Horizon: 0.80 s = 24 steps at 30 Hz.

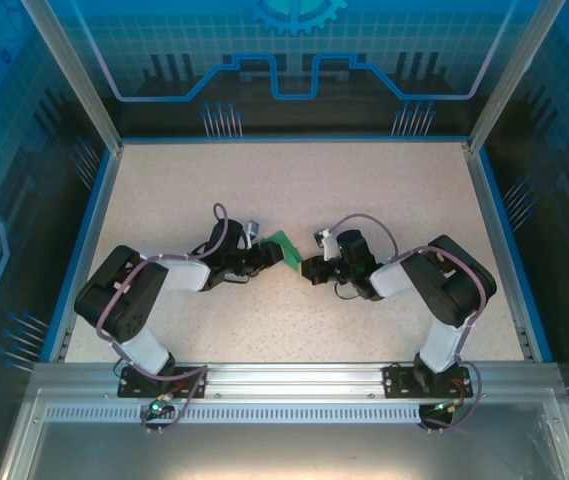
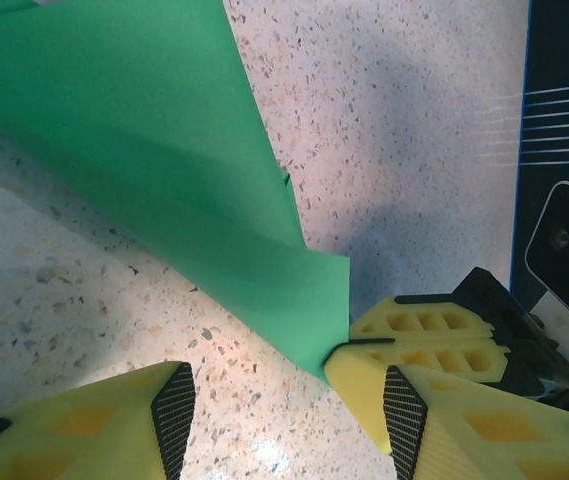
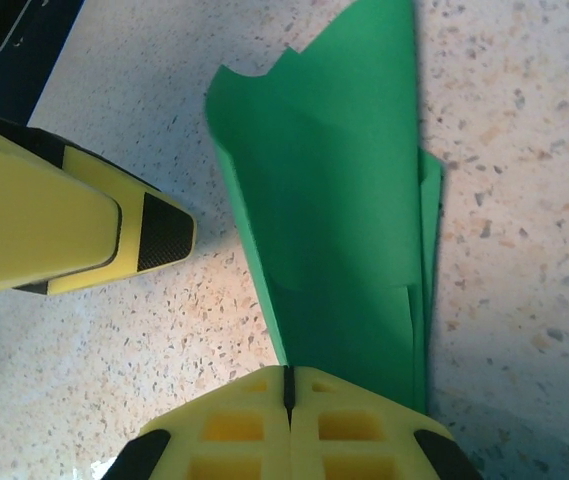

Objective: Fold a paper plane with a square sheet of paper (pick it up from the middle)

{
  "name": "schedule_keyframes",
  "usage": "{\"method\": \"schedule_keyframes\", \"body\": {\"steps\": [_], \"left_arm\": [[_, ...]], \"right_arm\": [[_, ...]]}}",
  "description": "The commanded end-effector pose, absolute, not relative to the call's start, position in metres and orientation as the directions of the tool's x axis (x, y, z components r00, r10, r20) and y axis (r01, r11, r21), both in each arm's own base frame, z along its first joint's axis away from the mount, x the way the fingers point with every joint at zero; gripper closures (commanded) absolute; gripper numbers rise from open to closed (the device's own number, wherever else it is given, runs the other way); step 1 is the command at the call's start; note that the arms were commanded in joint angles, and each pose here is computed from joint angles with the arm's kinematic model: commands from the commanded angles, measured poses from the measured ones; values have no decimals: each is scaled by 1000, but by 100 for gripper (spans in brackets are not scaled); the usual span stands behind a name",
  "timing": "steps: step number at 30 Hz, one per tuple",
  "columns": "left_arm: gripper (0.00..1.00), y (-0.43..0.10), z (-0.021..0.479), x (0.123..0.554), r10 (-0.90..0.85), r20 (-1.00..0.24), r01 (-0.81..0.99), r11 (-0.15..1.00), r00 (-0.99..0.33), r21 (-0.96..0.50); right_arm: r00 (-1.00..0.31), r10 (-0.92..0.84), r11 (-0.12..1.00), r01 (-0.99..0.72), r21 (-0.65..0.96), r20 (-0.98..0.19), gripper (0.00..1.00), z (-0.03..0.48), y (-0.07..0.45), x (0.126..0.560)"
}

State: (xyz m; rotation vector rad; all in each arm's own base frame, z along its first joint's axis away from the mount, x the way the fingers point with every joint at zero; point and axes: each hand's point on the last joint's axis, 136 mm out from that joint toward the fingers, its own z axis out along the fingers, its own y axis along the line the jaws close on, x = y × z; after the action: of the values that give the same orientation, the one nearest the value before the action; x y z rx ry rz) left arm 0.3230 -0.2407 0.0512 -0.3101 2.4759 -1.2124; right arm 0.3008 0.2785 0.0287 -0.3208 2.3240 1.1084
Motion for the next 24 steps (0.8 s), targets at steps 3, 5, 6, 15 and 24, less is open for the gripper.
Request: {"method": "schedule_keyframes", "body": {"steps": [3,5,6,15,24], "left_arm": [[44,-249,58,338,-330,-305,31,631,-893,-775],[45,-250,56,339,-328,-311,33,639,-892,-769],[45,-250,55,340,-328,-313,32,643,-891,-765],[45,-255,52,343,-325,-318,38,644,-891,-764],[31,-267,59,349,-434,-180,-124,585,-883,-801]], "right_arm": [[-875,106,630,-308,713,-472,100,17,267,304],[-880,127,631,-284,722,-457,100,15,265,305],[-883,137,632,-271,726,-449,100,14,263,306],[-887,176,591,-252,766,-428,100,26,263,310],[-886,112,597,-301,744,-449,100,23,267,305]]}}
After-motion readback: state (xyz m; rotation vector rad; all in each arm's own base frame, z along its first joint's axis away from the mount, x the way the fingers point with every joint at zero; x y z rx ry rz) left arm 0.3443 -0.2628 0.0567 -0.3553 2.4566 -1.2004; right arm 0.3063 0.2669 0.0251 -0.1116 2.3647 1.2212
